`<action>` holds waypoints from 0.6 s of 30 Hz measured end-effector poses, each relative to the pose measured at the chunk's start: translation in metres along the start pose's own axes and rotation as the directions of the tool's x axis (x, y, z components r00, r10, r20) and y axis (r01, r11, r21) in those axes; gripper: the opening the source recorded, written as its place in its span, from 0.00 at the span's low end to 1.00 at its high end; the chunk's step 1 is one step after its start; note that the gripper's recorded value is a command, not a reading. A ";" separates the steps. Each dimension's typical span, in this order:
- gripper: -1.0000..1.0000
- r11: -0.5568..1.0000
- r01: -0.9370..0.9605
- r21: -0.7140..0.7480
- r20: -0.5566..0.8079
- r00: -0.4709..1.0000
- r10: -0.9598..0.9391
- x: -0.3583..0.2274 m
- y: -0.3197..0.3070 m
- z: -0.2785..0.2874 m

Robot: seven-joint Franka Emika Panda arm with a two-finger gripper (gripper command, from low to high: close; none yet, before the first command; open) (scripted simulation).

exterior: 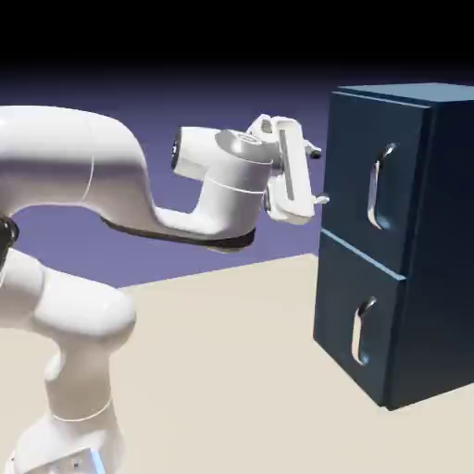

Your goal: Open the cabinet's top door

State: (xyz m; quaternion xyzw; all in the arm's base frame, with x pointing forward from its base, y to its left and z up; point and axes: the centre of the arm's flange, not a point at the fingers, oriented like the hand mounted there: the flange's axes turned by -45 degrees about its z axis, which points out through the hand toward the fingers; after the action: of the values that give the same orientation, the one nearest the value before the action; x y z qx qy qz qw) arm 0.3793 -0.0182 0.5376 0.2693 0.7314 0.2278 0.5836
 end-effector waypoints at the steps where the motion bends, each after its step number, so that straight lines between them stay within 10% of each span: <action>1: 1.00 0.999 0.044 -0.009 0.010 0.999 -0.044 -0.001 -0.003 0.002; 18: 1.00 0.740 0.671 -0.051 0.215 0.731 -0.648 -0.005 -0.063 0.049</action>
State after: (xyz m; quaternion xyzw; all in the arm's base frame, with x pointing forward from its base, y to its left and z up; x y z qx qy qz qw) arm 0.4200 -0.0679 0.4897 -0.0253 0.7067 0.0253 0.7067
